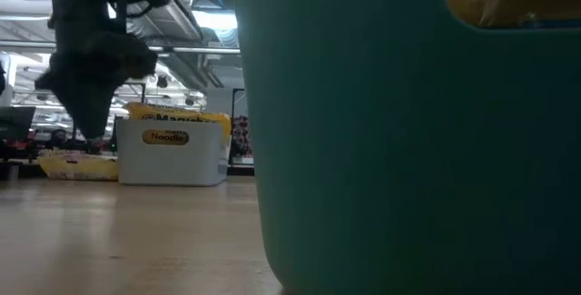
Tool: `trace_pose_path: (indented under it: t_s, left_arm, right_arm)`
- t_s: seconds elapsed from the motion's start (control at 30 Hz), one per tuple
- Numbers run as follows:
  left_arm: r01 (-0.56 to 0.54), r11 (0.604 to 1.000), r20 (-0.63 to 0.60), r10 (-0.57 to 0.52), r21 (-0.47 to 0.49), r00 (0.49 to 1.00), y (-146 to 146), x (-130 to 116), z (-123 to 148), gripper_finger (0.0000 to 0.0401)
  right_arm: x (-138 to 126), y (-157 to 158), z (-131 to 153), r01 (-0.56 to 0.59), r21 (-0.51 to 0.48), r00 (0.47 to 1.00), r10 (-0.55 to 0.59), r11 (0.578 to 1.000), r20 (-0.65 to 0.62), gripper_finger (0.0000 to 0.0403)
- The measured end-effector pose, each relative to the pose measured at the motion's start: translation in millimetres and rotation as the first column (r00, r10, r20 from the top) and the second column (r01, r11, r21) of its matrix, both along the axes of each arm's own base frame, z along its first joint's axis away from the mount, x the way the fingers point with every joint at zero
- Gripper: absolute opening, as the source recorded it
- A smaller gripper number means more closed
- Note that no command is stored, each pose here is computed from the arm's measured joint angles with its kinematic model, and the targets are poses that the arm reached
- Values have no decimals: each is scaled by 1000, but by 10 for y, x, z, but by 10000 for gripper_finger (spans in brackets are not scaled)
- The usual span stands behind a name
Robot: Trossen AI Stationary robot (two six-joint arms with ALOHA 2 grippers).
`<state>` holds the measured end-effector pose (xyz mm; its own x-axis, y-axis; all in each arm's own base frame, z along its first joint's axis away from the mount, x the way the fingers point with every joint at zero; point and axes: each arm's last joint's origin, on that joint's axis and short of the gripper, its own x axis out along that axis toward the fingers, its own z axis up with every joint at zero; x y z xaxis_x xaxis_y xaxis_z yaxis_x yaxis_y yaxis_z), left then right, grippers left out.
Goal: Sort Maruchan noodles
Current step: Put the yellow noodle pack into the white bin
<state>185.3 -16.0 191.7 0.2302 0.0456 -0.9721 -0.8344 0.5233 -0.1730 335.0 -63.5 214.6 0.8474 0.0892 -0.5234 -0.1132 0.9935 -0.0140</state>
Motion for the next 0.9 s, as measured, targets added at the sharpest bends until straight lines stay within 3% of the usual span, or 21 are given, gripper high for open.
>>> trace_pose_path:
  t_s: [0.13,0.27,0.47,0.63,0.9]
  left_arm:
    - [-64,977,-102,86,204,991,85,-86,164,73]
    - [-176,915,-164,248,362,955,231,-222,98,73]
    - [-242,909,-116,296,339,948,454,-236,-217,73]
    - [-294,876,-130,366,383,922,652,-323,-312,73]
    - [-251,935,-177,299,249,938,610,-362,-386,73]
  right_arm:
    - [0,6,0,7,39,1000,-7,999,-2,277]
    - [0,8,0,16,55,1000,-15,998,-5,277]
    - [-1,7,-1,13,50,1000,-13,999,-6,277]
    - [-1,3,-2,8,26,1000,-7,1000,-5,277]
    - [-15,3,-24,7,26,1000,-6,1000,-29,277]
